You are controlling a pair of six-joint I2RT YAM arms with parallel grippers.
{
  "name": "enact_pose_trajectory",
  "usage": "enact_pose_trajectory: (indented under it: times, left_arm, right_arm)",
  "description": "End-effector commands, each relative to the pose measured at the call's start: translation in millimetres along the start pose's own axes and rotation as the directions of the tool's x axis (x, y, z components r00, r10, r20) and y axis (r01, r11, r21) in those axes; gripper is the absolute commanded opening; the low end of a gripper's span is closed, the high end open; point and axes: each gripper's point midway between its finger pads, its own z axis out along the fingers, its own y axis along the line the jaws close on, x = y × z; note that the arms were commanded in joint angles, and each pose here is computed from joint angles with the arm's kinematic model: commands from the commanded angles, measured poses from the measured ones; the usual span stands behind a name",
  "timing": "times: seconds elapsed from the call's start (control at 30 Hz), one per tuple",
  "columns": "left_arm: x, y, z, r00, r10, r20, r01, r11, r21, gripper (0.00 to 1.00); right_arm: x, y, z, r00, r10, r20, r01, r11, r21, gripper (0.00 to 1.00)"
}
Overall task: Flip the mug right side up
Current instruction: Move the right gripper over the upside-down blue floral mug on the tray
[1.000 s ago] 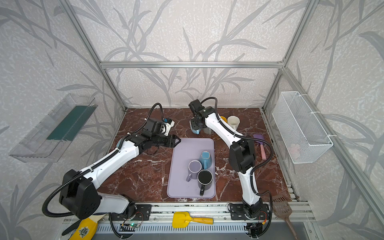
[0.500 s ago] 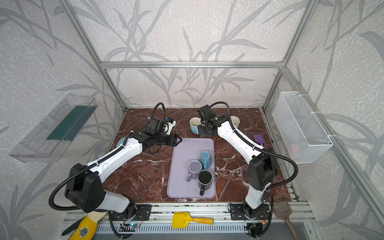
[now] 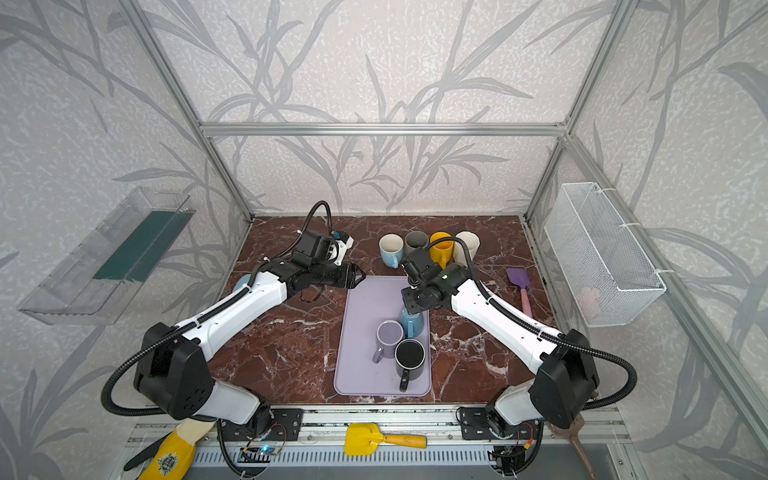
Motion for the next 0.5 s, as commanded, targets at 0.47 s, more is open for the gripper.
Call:
enact_pose_trajectory:
  times: [0.47]
  left_arm:
    - [2,3,-4,1.0,0.011,-0.006,-0.011,1.0,-0.026,0.63]
  right_arm:
    - [49,18,21,0.993,0.039,-0.11,-0.038,0.999,0.014,0.38]
